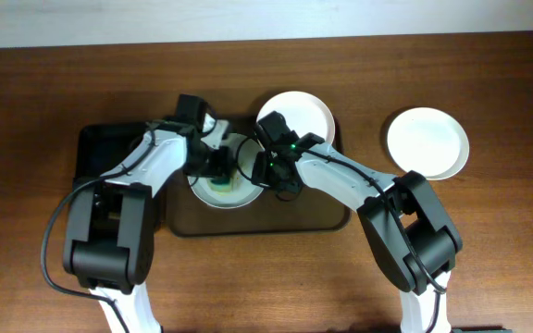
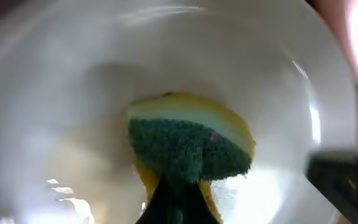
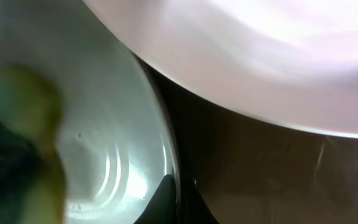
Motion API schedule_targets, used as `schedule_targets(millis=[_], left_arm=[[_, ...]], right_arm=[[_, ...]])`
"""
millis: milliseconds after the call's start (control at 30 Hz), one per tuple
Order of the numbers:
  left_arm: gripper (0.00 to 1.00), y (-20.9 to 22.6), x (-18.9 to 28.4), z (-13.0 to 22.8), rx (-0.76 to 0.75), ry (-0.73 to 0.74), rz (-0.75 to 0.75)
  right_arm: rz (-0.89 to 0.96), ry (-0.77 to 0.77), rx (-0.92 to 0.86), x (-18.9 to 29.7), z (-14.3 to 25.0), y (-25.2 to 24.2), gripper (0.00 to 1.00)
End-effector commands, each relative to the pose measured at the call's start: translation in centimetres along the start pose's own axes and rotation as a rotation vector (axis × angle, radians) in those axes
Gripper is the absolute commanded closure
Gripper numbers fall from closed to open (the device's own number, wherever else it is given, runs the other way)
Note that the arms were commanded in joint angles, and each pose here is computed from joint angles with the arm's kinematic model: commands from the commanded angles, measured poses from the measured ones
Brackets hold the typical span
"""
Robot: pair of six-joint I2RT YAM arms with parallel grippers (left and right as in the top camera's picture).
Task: Clean dirty plates on tray and stack at the side
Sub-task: 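Scrub the pale blue plate with the sponge in the left gripper, then lift the pale blue plate and stack it on the right plate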
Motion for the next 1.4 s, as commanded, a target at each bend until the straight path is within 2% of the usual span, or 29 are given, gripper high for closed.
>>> schedule_targets(millis=[0,33,133,167,233,300,400,467,600,633,700,800,833,900,967,1033,1133,1167,1267,1367], left_arm=[[0.99,8.5,0.7,1.0,0.235,-0.006,-0.414],[0.99,9.8,1.3,1.1,0.265,-0.013,-0.510],[0.99,10.4,2.6,3.0,0.310,0.060,-0.641],[0.99,9.5,3.2,3.3,0.308,0.104,-0.639],[0.99,6.6,3.4,3.6,0.293,0.183,-0.515],[0.99,1.2,1.8,3.6,0.197,0.229,-0.155],[0.99,-0.8,1.4,2.8,0.151,0.203,-0.019],[0.99,-0.4,1.0,1.9,0.142,0.167,-0.032],[0.99,6.7,2.3,-1.4,0.251,-0.020,-0.470],[0.99,7.7,2.9,-1.6,0.275,-0.043,-0.539],[0.99,9.9,5.5,-1.2,0.301,-0.048,-0.773],[0.99,8.9,9.9,-4.0,0.332,-0.096,-0.790],[0.99,7.8,12.2,-5.5,0.335,-0.116,-0.753],[0.99,5.1,14.1,-6.7,0.280,-0.092,-0.607],[0.99,3.4,12.9,-6.6,0.240,-0.056,-0.457],[0.99,3.3,12.7,-6.7,0.265,-0.061,-0.376],[0.99,5.2,13.3,-6.7,0.312,-0.079,-0.371],[0.99,5.2,13.3,-6.8,0.311,-0.084,-0.371],[0.99,5.3,13.4,-7.2,0.309,-0.102,-0.371],[0.99,5.3,13.4,-7.2,0.309,-0.102,-0.370]], right_arm=[[0.047,0.011,0.011,-1.1,0.5,-1.1,0.96],[0.045,0.010,0.011,-1.1,0.5,-1.0,0.96],[0.044,0.009,0.012,-1.1,0.5,-1.0,0.96],[0.042,0.008,0.012,-1.1,0.5,-0.9,0.96],[0.041,0.007,0.012,-1.1,0.4,-0.9,0.96],[0.041,0.007,0.012,-1.1,0.4,-0.9,0.96],[0.041,0.008,0.012,-1.1,0.5,-0.9,0.96],[0.041,0.009,0.013,-1.1,0.5,-0.9,0.96],[0.040,0.010,0.015,-1.1,0.5,-0.9,0.96],[0.040,0.010,0.015,-1.1,0.5,-0.9,0.96],[0.044,0.008,0.015,-1.1,0.5,-1.0,0.96],[0.045,0.010,0.014,-1.2,0.5,-1.0,0.96],[0.046,0.010,0.014,-1.2,0.5,-1.1,0.96],[0.042,0.027,0.014,-1.1,0.8,-1.0,0.96],[0.010,0.013,0.099,0.8,0.6,0.0,0.96],[0.045,-0.055,0.234,5.6,-0.4,0.7,0.96],[0.311,-0.276,0.381,13.7,-1.3,-0.6,0.96],[0.356,-0.326,0.413,14.8,-1.1,-0.5,0.96],[0.566,-0.626,0.574,18.6,0.0,1.1,0.96],[0.711,-0.934,0.633,22.8,0.6,2.7,0.96]])
Point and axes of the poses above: each gripper's point midway between its finger pads, its own x axis back along the fingers, its own y axis along the line the jaws close on, z = x × y, the point moved 1 cm from there along x, back along the fingers, and after that the axes turned 7 degrees about -x, right-handed, at the moved point
